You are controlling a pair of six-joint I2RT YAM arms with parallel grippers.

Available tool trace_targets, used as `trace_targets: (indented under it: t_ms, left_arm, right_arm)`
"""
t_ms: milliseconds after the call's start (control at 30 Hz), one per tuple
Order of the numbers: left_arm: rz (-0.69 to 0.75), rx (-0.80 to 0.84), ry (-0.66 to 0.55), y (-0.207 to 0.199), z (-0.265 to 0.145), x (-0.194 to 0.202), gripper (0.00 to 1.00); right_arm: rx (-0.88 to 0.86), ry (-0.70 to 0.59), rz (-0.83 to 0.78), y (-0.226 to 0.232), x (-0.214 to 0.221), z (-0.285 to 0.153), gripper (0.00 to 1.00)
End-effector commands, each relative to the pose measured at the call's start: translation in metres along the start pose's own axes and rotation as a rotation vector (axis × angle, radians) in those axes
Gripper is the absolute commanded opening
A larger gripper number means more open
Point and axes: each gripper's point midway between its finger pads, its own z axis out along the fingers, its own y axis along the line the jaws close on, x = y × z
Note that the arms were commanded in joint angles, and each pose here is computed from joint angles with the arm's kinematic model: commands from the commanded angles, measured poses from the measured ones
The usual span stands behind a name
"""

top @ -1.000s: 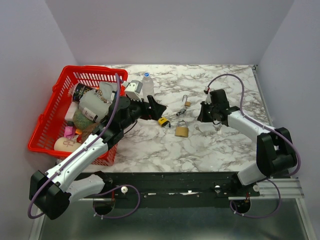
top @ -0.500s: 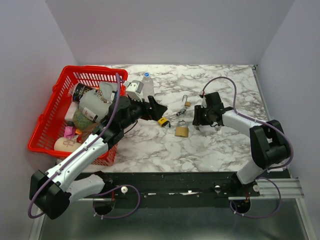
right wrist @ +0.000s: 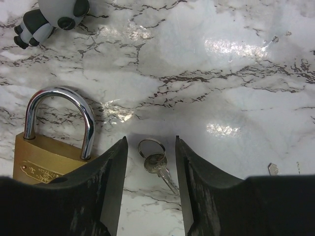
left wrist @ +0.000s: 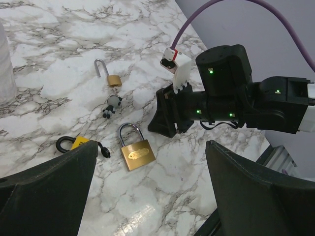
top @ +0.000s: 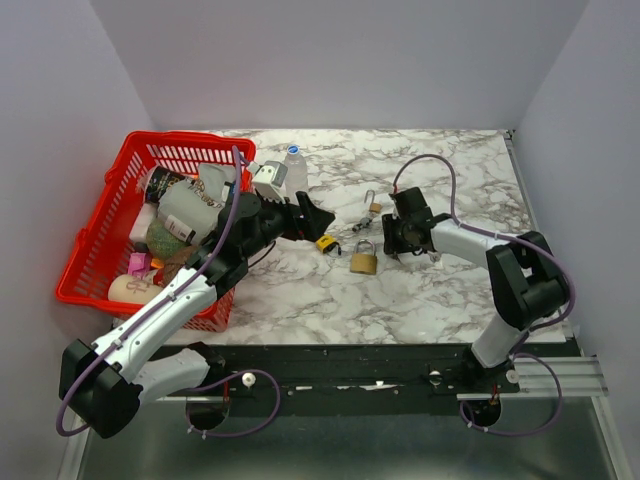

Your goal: Unlock with the key

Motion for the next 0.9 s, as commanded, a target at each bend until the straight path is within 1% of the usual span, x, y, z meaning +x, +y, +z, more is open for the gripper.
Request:
trace_targets:
  t_ms: [0,67,167,267,400,467,500,567,700,867]
  left_arm:
    - [0.008,0.021,0.000,-0.002,0.000,0.001,0.99]
    - [0.008,0.020,-0.001,-0.002,0.000,0.001,0.99]
    - [0.006,0.018,-0.002,-0.002,0.000,0.001,0.99]
    - [0.005,0.018,-0.002,-0.002,0.000,0.001,0.99]
    - [0.005,0.019,0.001,-0.002,0.000,0.002,0.99]
    - [0.005,0.019,0.001,-0.002,0.001,0.001,0.99]
    - [0.005,0.018,0.002,-0.002,0.001,0.002,0.99]
    - [0.004,0.016,0.002,-0.001,0.001,0.002,0.99]
    - [0.004,0.016,0.002,-0.001,0.001,0.002,0.99]
    - [0.004,0.018,0.005,-0.001,0.001,0.003,0.99]
  right_arm:
    - [0.076,0.015,-0.006,-0.004,0.000,0.005,0.49]
    - [0.093,0.031,-0.004,-0.005,0.004,0.007,0.48]
    - [0.114,0.045,0.003,-0.008,0.010,0.007,0.42]
    - [0.124,0.050,0.008,-0.009,0.015,0.006,0.37]
    - [0.123,0.054,0.009,-0.008,0.019,0.004,0.26]
    - [0.128,0.057,0.017,-0.009,0.020,0.003,0.24]
    - [0.129,0.057,0.019,-0.008,0.020,0.002,0.22]
    - [0.134,0.056,0.026,-0.010,0.020,0.001,0.19]
    - [0.128,0.044,0.034,-0.008,0.017,-0.004,0.14]
    - [0.100,0.031,0.045,-0.004,0.015,-0.015,0.16]
